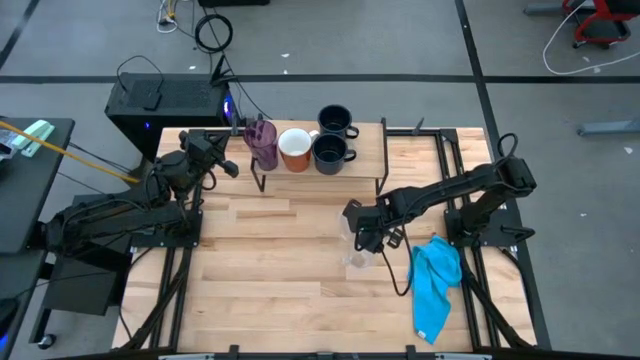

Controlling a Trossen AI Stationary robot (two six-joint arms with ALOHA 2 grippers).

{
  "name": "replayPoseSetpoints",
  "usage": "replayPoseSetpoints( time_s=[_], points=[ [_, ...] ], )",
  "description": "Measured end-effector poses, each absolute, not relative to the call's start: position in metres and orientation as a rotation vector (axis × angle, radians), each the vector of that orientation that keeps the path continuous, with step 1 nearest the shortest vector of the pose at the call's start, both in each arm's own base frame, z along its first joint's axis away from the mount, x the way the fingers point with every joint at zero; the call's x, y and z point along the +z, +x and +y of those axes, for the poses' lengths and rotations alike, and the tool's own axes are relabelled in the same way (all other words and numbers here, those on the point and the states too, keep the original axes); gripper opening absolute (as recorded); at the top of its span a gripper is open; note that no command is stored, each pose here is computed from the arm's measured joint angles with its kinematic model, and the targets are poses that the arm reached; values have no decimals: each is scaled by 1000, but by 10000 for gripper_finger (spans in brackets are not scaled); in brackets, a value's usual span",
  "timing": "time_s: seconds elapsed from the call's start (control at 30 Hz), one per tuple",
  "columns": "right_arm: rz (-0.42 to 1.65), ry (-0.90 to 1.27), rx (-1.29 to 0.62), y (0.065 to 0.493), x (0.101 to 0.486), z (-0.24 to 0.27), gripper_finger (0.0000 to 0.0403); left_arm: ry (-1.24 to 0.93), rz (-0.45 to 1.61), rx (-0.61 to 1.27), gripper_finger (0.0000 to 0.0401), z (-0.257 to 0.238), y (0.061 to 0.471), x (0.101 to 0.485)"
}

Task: Stack small to large cups/mugs on shelf
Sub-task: Put the transparent mug on the shelf

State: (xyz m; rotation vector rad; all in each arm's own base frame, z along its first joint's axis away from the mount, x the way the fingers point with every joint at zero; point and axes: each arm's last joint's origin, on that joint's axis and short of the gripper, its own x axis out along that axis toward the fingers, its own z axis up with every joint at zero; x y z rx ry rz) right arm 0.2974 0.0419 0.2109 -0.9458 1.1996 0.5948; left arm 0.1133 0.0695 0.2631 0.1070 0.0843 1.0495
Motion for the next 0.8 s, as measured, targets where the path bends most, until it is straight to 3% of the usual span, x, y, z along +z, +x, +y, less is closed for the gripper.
replayPoseSetpoints(
  time_s=[0.2, 0.43, 0.63, 0.8],
  points=[
    [1178, -890, 600, 298, 204, 34, 99, 108, 85, 1049, 21, 70, 113, 263],
    [1178, -822, 581, 299, 204, 31, 13, 108, 85, 1050, 13, 70, 113, 263],
    [1180, -759, 562, 299, 204, 31, 12, 108, 85, 1049, 19, 69, 113, 263],
    [1160, -501, 474, 306, 216, 30, 6, 108, 85, 1050, 24, 70, 113, 263]
  ],
)
